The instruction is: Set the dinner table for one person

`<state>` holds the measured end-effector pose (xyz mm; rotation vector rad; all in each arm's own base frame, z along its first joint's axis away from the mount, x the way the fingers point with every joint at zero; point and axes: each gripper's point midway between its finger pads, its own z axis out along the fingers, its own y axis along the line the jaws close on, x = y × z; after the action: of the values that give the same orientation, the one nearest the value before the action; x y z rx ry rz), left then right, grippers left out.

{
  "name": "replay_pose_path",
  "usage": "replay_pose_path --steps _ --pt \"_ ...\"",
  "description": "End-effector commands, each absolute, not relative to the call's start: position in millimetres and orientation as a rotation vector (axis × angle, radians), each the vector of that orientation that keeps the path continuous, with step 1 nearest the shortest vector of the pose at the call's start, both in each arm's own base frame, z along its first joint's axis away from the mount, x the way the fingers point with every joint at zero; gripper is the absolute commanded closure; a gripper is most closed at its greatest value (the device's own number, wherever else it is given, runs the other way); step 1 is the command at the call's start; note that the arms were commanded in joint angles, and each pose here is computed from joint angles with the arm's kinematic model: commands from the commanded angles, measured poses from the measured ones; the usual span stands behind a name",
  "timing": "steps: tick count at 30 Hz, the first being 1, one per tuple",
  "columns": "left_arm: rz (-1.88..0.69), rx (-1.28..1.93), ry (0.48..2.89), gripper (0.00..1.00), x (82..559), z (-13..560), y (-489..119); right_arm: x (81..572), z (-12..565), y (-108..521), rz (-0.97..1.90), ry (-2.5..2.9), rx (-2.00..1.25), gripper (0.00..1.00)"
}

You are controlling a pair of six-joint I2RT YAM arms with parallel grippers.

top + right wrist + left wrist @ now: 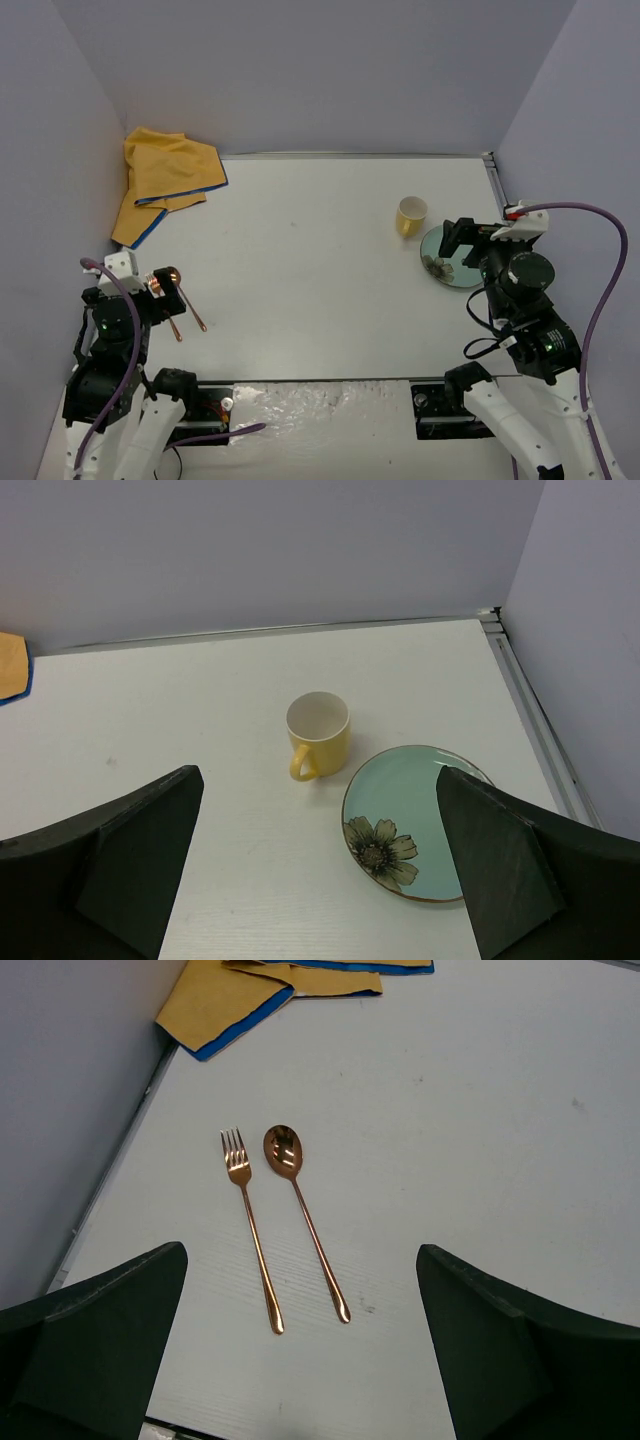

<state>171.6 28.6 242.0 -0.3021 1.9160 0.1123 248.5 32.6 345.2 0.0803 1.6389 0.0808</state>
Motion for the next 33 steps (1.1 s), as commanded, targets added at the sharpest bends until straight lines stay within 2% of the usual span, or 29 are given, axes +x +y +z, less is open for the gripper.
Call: replay_pose_path --steps 1,4,9,17,26,33 --pt "0.094 -0.312 1.896 0.03 191.3 252.7 24.4 258.1 367.3 43.9 0.146 1.571 0.081 0.0" --pt "0.096 -0.317 1.934 0.03 209.0 253.0 20.6 258.8 367.0 52.6 0.201 1.578 0.075 0.0" --pt "0.095 -0.307 2.028 0.03 268.2 261.1 7.5 259.2 365.1 73.9 0.294 1.591 -0.01 0.0" --pt "0.134 -0.274 2.101 0.03 392.5 267.3 -7.9 279.7 349.4 107.8 0.375 1.681 -0.155 0.0" --pt "0.241 -0.293 2.194 0.03 539.5 209.1 18.2 300.9 315.9 143.4 0.484 1.809 -0.277 0.0" --pt "0.189 -0.259 2.17 0.03 602.9 185.4 11.8 309.7 284.8 153.8 0.513 1.898 -0.309 0.0"
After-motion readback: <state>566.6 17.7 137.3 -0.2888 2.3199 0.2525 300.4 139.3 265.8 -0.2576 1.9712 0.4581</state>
